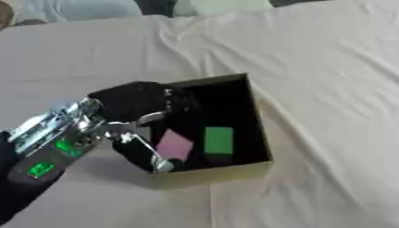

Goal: Pick up objects on the table and place them in the box.

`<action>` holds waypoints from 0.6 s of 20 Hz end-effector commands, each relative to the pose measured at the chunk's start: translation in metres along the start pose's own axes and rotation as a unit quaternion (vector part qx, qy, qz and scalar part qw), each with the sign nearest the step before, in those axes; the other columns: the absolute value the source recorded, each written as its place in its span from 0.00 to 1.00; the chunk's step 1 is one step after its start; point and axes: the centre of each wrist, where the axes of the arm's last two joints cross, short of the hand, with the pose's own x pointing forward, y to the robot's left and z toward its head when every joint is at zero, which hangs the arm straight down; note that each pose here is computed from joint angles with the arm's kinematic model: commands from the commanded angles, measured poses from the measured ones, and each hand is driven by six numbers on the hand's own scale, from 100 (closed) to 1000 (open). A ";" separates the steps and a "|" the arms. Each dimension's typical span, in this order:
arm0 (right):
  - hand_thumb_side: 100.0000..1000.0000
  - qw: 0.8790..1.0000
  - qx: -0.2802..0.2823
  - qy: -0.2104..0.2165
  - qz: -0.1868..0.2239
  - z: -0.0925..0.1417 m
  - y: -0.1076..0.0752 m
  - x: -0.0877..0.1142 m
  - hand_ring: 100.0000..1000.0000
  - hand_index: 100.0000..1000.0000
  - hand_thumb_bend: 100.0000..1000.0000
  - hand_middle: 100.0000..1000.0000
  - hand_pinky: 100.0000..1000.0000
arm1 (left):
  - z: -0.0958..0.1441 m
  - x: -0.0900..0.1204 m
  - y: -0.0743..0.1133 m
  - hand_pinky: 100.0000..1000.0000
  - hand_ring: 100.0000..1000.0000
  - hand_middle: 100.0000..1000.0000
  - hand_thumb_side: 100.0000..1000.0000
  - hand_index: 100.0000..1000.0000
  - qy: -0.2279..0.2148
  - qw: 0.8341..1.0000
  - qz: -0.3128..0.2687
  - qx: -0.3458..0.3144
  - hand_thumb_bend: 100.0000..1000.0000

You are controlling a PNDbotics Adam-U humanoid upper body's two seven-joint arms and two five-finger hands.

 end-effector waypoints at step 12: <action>0.44 1.000 -0.008 -0.011 0.016 -0.004 -0.009 0.004 0.64 0.79 0.00 0.56 0.75 | 0.007 -0.010 0.023 0.84 0.80 0.80 0.56 0.89 0.017 0.989 0.004 0.145 0.40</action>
